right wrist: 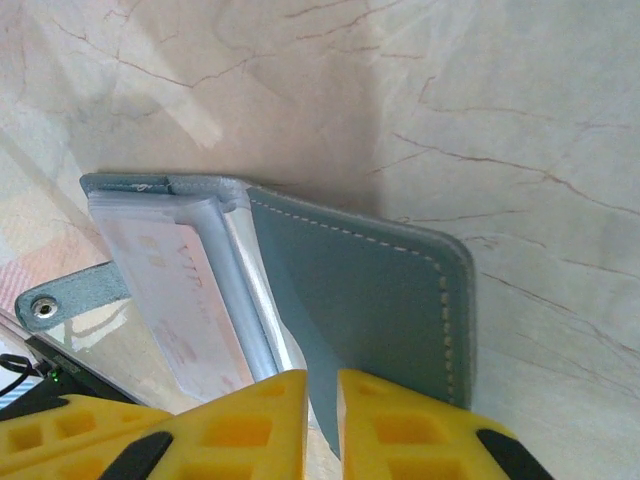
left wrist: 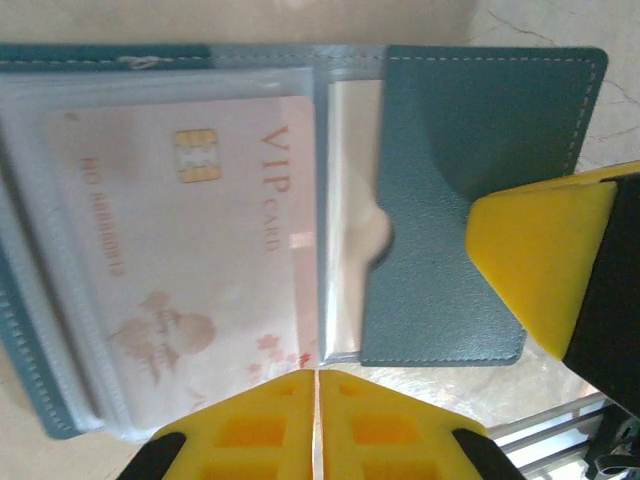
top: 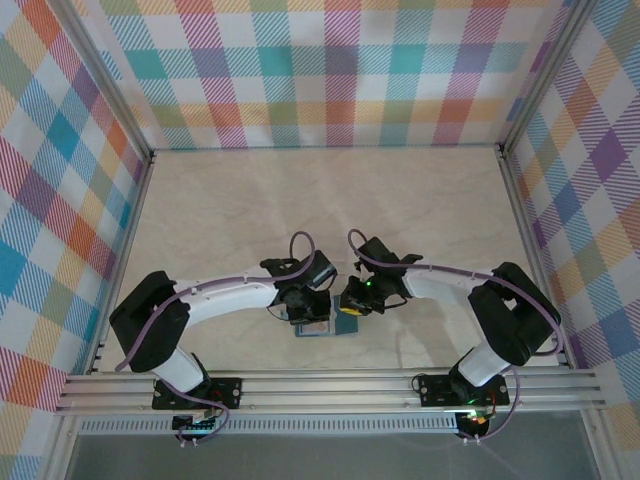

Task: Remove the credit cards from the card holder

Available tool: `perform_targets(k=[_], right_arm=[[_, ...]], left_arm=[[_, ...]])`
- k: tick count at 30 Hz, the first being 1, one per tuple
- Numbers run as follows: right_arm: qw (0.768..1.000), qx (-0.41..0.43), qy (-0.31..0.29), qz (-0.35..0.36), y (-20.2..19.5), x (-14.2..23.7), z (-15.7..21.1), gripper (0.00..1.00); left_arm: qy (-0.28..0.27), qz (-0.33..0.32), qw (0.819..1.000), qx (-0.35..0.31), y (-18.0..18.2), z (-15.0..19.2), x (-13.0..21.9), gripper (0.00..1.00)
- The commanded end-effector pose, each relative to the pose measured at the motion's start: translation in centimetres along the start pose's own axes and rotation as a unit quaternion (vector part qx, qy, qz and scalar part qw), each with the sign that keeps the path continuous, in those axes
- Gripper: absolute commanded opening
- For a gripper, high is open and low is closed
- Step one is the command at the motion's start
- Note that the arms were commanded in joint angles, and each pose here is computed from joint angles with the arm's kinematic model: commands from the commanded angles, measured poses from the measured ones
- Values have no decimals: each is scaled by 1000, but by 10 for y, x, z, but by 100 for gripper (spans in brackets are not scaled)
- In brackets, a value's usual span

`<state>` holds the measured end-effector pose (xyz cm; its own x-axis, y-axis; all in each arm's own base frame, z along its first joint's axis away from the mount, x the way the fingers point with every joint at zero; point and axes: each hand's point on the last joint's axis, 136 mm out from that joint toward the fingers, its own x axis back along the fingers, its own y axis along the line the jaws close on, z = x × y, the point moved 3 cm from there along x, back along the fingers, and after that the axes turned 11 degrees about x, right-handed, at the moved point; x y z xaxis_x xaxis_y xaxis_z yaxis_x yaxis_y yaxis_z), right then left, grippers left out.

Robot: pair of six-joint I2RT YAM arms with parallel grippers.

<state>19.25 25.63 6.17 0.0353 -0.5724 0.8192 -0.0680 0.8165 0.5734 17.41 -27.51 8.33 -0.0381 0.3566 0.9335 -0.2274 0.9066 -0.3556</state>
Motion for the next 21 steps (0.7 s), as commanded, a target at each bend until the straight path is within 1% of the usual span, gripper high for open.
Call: perform_targets(k=[1,8,12,18,21], right_arm=[[1000,9,10,-5,4,-6,2,19],[999,33,19,-7,16,-10,1,27],[999,46,29,-1,23,-15,3,29],[997,56,32,40,22,-18,4,32],[996,60,35,49,22,-22,4,33]], left_arm=[[-4,-41,999,4,27,-5,2,10],[-4,-57,998,9,43,-13,1,11],[0,-50,999,11,46,-17,0,11],[15,-55,998,12,50,-16,-9,11],[21,-63,998,15,55,-14,-14,11]])
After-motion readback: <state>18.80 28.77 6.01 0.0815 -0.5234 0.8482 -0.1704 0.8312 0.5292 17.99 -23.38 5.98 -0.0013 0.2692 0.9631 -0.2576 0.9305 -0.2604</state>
